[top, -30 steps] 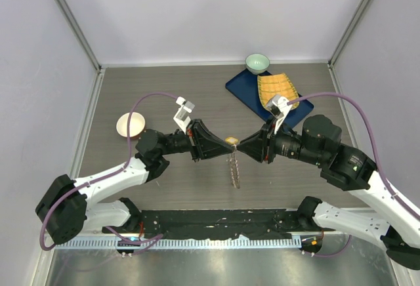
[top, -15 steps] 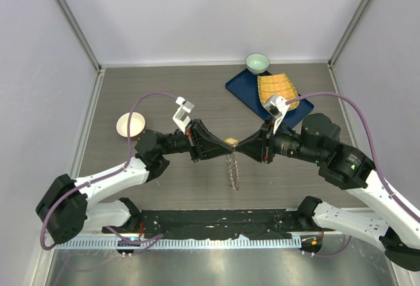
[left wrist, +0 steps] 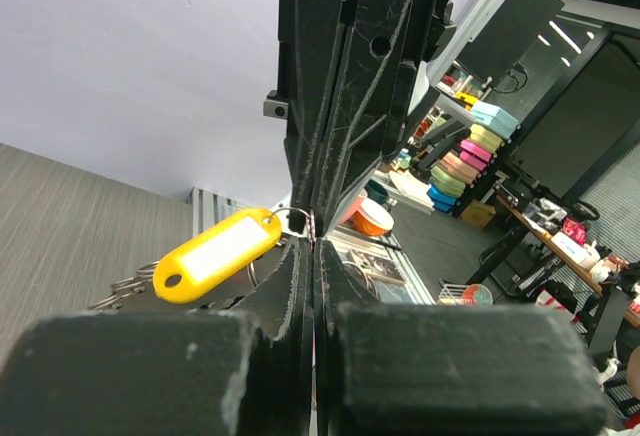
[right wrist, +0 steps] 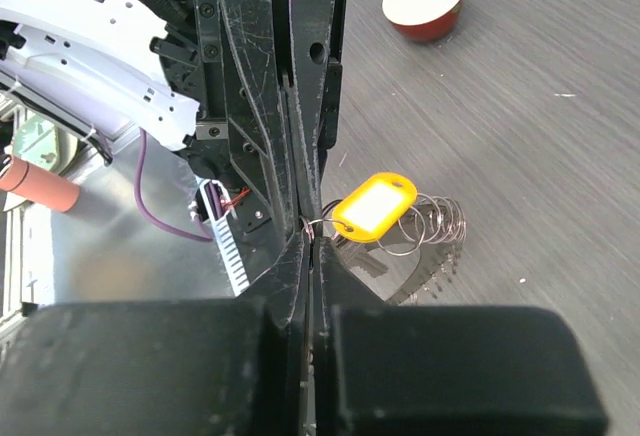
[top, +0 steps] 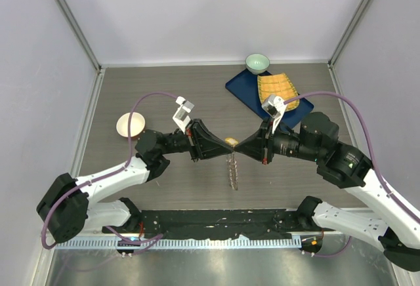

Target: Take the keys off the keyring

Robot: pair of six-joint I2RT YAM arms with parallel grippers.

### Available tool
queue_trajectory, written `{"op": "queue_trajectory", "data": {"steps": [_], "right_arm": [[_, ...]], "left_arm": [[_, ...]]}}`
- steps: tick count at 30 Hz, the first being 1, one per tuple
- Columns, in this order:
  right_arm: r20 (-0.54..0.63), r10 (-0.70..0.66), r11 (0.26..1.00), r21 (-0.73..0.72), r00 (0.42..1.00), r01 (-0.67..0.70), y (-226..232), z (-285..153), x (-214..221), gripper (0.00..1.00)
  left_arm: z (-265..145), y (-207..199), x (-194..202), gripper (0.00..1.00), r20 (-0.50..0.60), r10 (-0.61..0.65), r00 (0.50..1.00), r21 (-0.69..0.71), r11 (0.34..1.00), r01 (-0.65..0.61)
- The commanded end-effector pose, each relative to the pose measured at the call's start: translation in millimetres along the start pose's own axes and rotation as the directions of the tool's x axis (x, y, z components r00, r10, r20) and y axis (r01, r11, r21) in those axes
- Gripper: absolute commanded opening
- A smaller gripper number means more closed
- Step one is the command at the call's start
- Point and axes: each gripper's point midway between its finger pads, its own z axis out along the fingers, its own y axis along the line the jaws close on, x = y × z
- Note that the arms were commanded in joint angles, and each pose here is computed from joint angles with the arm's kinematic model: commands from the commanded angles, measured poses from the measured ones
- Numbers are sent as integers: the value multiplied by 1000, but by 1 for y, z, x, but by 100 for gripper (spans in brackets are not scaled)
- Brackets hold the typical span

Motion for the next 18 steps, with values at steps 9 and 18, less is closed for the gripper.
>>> {"op": "queue_trajectory", "data": {"steps": [9, 18], "right_arm": [[11, -76, 995, -68, 997, 77, 12, -6, -5, 1], [-162, -117, 991, -76, 980, 106, 8, -11, 18, 1]], "left_arm": [[8, -3, 1, 56, -132, 92, 987, 13, 996, -91], [-16, 17, 0, 73, -248, 341, 907, -140, 913, -382]]}}
